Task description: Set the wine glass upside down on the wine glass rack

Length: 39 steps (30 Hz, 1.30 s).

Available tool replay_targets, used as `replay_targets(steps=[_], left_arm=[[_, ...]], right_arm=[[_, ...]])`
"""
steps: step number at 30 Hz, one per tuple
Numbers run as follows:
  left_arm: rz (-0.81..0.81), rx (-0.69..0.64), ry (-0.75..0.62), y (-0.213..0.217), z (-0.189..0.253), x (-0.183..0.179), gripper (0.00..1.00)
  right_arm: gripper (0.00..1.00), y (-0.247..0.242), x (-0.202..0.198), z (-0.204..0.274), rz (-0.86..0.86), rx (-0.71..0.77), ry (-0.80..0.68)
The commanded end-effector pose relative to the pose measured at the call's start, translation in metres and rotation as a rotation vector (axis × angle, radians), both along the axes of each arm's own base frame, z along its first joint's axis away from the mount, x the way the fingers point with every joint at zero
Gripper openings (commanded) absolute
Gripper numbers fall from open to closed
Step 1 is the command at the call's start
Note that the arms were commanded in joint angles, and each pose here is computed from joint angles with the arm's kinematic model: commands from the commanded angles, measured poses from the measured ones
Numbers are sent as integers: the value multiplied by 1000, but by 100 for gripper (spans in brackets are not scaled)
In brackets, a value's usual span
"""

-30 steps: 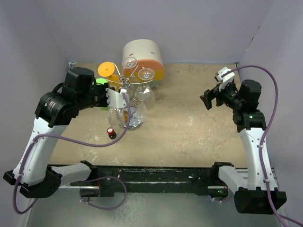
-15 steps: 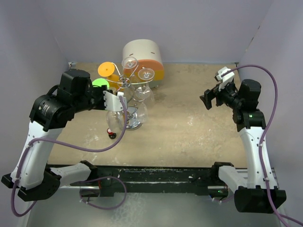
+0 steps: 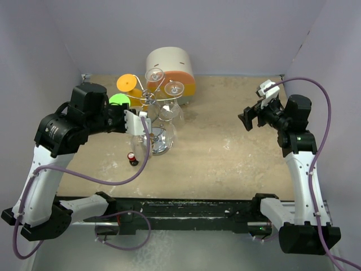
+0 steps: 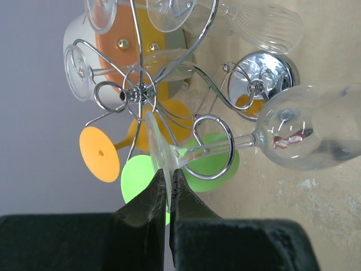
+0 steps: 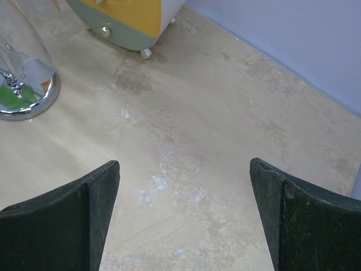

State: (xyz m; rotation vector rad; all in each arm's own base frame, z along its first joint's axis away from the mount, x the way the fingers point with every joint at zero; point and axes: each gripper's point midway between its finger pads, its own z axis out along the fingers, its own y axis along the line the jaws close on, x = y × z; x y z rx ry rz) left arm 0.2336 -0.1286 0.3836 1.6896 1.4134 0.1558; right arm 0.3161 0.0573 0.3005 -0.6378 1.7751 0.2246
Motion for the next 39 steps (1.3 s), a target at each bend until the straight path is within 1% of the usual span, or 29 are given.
replay_targets(steps=[1, 24, 33, 39], left_arm=[[-60, -82, -57, -16, 18, 0, 0], [-64, -64, -28, -24, -4, 12, 0], [-59, -59, -19, -23, -9, 13, 4], [-57, -55, -11, -23, -11, 13, 11]], right_arm=[[99, 3, -1, 10, 23, 5, -42], [99, 3, -1, 8, 30, 1, -44], [99, 2, -1, 7, 29, -1, -43], [99, 2, -1, 6, 29, -2, -43]])
